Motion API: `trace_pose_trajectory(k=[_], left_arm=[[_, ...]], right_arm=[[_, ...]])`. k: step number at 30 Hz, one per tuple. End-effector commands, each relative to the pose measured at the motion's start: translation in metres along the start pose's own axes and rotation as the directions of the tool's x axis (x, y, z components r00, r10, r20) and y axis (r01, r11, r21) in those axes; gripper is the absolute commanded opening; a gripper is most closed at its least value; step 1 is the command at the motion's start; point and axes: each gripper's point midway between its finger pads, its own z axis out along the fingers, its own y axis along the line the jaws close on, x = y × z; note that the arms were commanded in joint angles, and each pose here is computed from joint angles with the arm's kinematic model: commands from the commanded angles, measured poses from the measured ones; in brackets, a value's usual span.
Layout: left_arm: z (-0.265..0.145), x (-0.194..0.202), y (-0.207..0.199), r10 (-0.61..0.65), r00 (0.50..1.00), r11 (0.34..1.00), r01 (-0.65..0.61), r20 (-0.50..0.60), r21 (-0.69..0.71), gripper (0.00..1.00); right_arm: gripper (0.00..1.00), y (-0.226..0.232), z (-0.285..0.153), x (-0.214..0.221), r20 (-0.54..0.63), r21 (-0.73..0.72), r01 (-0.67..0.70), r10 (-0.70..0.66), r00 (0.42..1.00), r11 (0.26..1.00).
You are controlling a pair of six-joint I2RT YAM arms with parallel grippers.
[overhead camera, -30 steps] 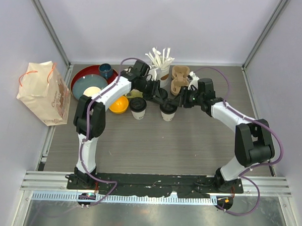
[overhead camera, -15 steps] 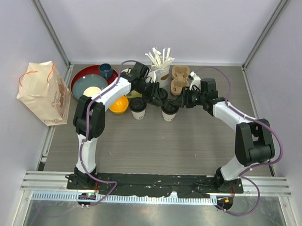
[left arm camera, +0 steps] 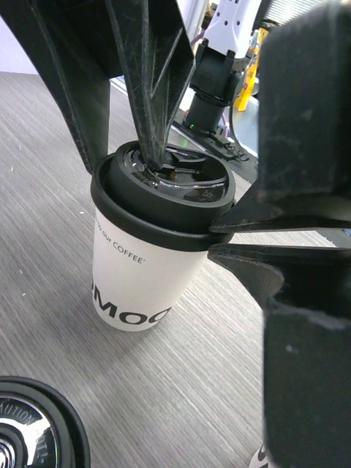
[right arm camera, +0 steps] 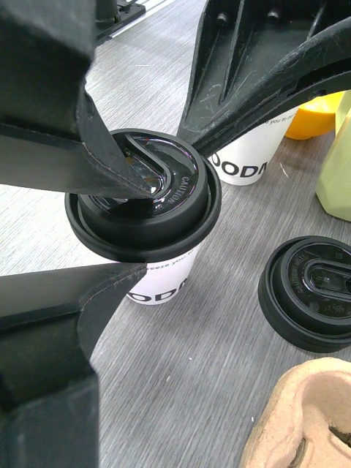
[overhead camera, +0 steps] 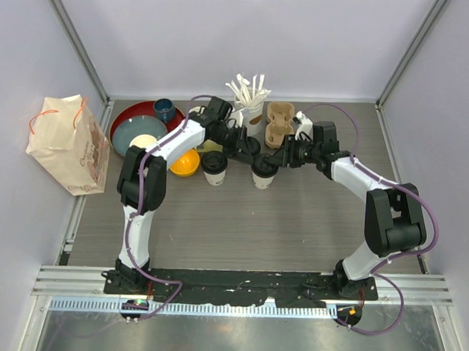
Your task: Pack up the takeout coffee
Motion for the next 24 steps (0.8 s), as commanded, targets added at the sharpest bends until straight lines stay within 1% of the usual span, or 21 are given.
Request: trace_pose_trajectory(k=[1, 2, 3, 8, 11, 17, 21, 24], left_arm=[[0.015, -0.002, 0.01, 0.009, 1.0, 1.0, -0.009, 0.008, -0.013, 0.05], [0.016, 0.0, 0.013, 0.005, 1.0, 1.0, -0.005, 0.006, -0.02, 0.01], [0.019, 0.005, 0.019, -0.003, 1.0, 1.0, 0.003, -0.006, -0.029, 0.0], [0.03, 0.024, 0.047, -0.028, 0.998, 0.996, 0.023, -0.053, -0.092, 0.0], [0.034, 0.031, 0.06, -0.024, 0.997, 0.992, 0.015, -0.076, -0.126, 0.0], [0.038, 0.046, 0.077, -0.018, 0.991, 0.987, -0.005, -0.135, -0.163, 0.0], [0.041, 0.064, 0.092, -0.029, 0.983, 0.982, -0.005, -0.18, -0.187, 0.0], [0.041, 0.063, 0.093, -0.029, 0.984, 0.984, -0.003, -0.175, -0.18, 0.0]], right_arm=[[0.43, -0.013, 0.007, 0.02, -0.061, 0.046, -0.024, 0.027, 0.998, 0.999], [0.43, -0.013, 0.007, 0.021, -0.059, 0.046, -0.023, 0.026, 0.998, 0.999], [0.43, -0.014, 0.006, 0.025, -0.061, 0.051, -0.031, 0.034, 0.998, 0.998], [0.42, -0.015, 0.006, 0.031, -0.053, 0.05, -0.045, 0.048, 0.997, 0.998], [0.42, -0.018, 0.006, 0.036, -0.06, 0.058, -0.053, 0.056, 0.997, 0.997], [0.41, -0.019, 0.002, 0.038, -0.051, 0.08, -0.057, 0.062, 0.997, 0.995], [0.41, -0.018, -0.001, 0.038, -0.042, 0.086, -0.056, 0.06, 0.997, 0.995], [0.41, -0.018, -0.002, 0.041, -0.042, 0.087, -0.063, 0.067, 0.997, 0.994]])
